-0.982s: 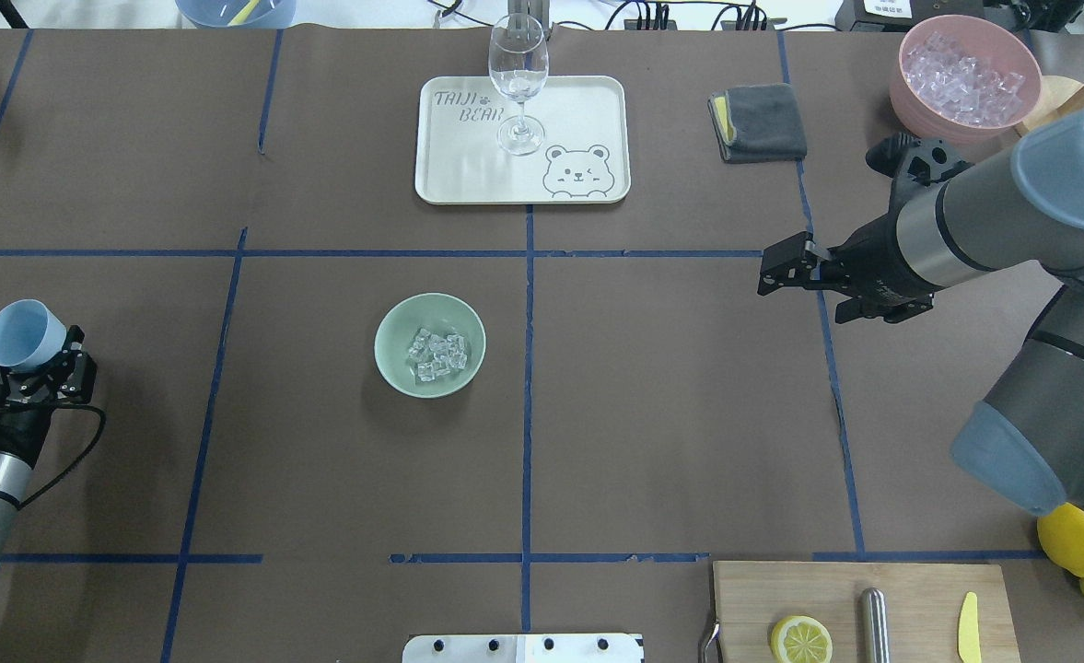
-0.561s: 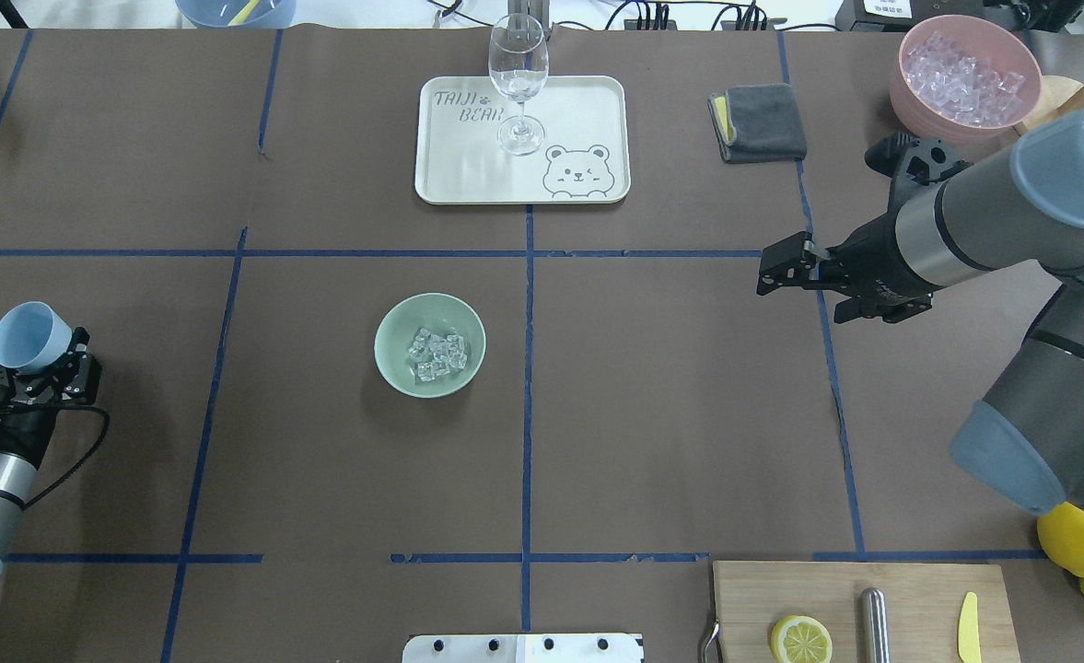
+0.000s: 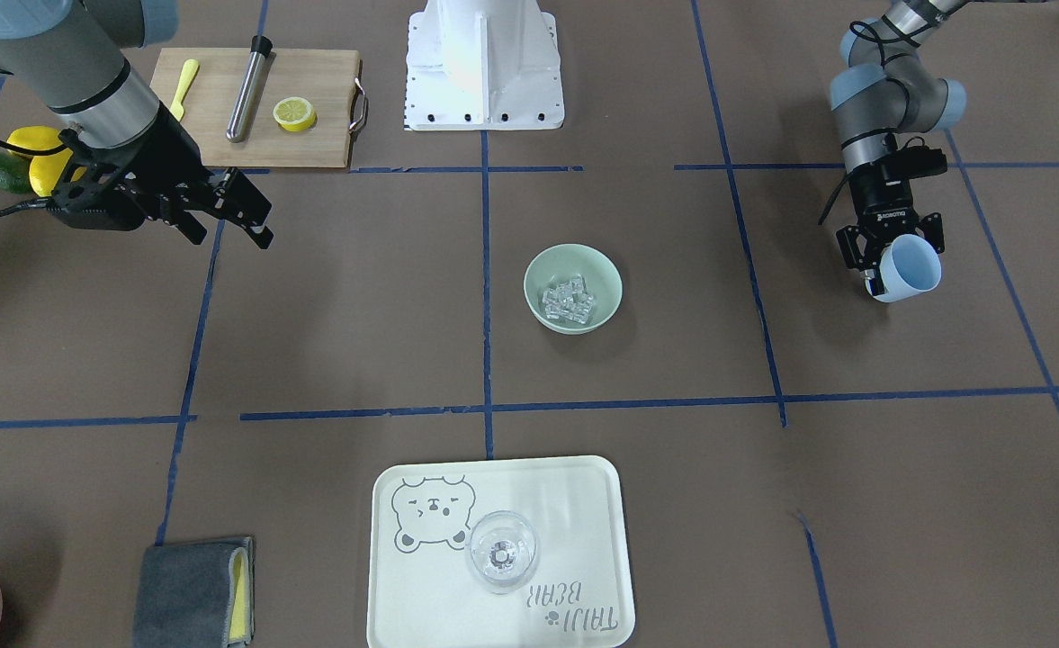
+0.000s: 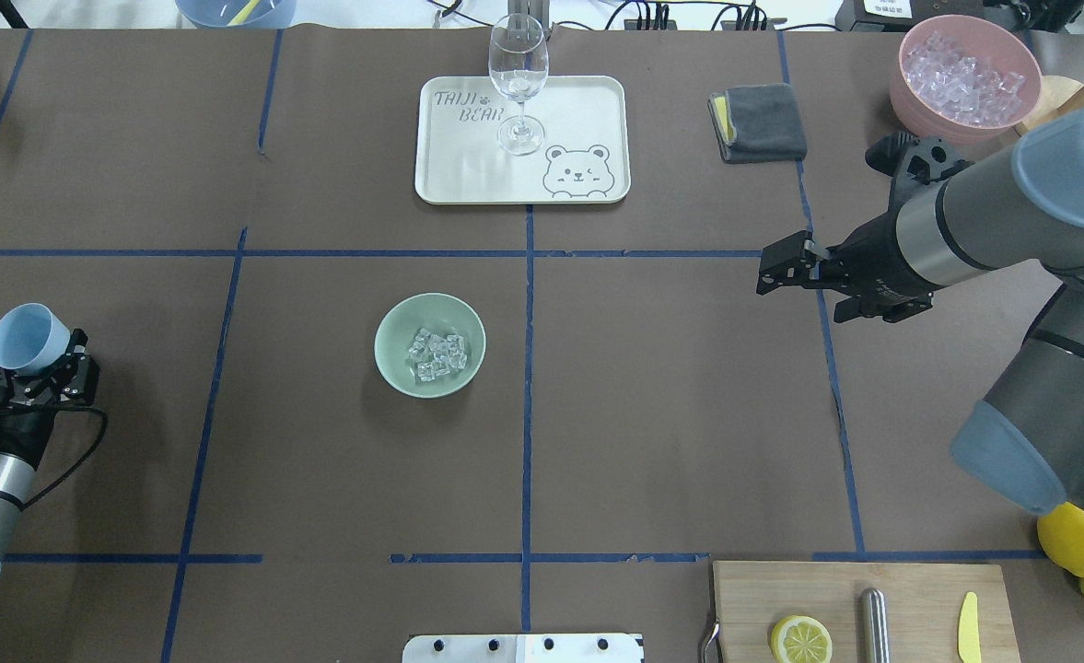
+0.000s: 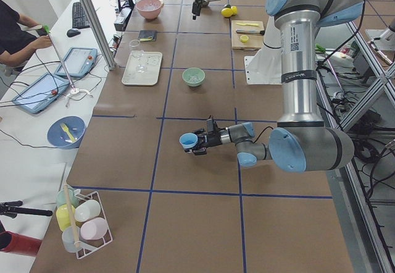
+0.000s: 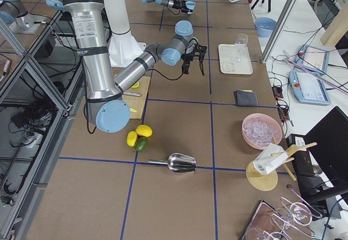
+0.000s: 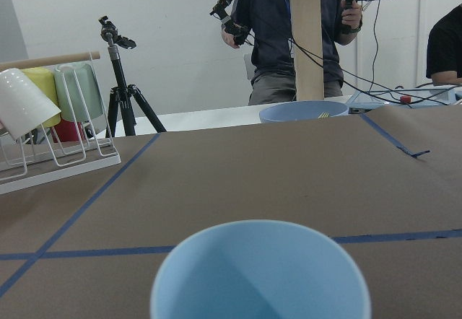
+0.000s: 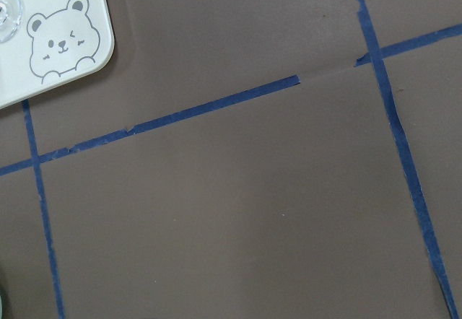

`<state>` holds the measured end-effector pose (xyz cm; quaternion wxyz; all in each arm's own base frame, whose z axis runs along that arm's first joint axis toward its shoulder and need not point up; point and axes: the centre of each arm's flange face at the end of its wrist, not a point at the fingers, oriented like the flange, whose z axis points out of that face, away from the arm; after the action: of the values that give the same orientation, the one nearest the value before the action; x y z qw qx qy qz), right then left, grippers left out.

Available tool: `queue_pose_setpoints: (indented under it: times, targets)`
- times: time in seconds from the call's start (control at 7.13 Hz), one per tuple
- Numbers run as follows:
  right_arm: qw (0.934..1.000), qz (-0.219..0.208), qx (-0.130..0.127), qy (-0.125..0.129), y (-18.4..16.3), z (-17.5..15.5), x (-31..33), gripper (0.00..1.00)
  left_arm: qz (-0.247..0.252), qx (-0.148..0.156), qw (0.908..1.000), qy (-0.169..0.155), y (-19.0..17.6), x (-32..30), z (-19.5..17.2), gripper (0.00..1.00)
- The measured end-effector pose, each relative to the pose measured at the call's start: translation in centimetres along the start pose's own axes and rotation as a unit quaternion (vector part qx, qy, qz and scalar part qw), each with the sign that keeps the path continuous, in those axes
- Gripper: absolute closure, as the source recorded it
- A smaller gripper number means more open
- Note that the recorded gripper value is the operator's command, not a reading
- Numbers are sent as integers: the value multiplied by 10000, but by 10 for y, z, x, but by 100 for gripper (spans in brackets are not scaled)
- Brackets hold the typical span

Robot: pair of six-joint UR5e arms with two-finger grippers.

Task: Pour ice into bowl

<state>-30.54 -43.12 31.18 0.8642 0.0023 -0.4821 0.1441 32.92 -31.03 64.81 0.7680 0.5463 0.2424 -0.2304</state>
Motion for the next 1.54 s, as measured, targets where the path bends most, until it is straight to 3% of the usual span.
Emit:
queue_pose_setpoints:
  times: [0.14, 0.56, 1.12, 1.54]
  targets:
    - [10000, 1, 2, -4, 0, -1, 0, 0, 0, -4, 10000, -1, 0, 0, 0, 25]
    - [10000, -7, 9, -31, 1, -4, -1, 0, 17, -76, 10000, 3, 2, -3, 0, 1]
    - [10000, -1, 5, -24, 1, -3, -1, 0, -26, -283, 9996, 89, 1, -4, -3, 0]
    - [10000, 3, 4, -17, 1, -3, 0, 0, -4, -952, 9948, 359, -15, -16, -21, 0]
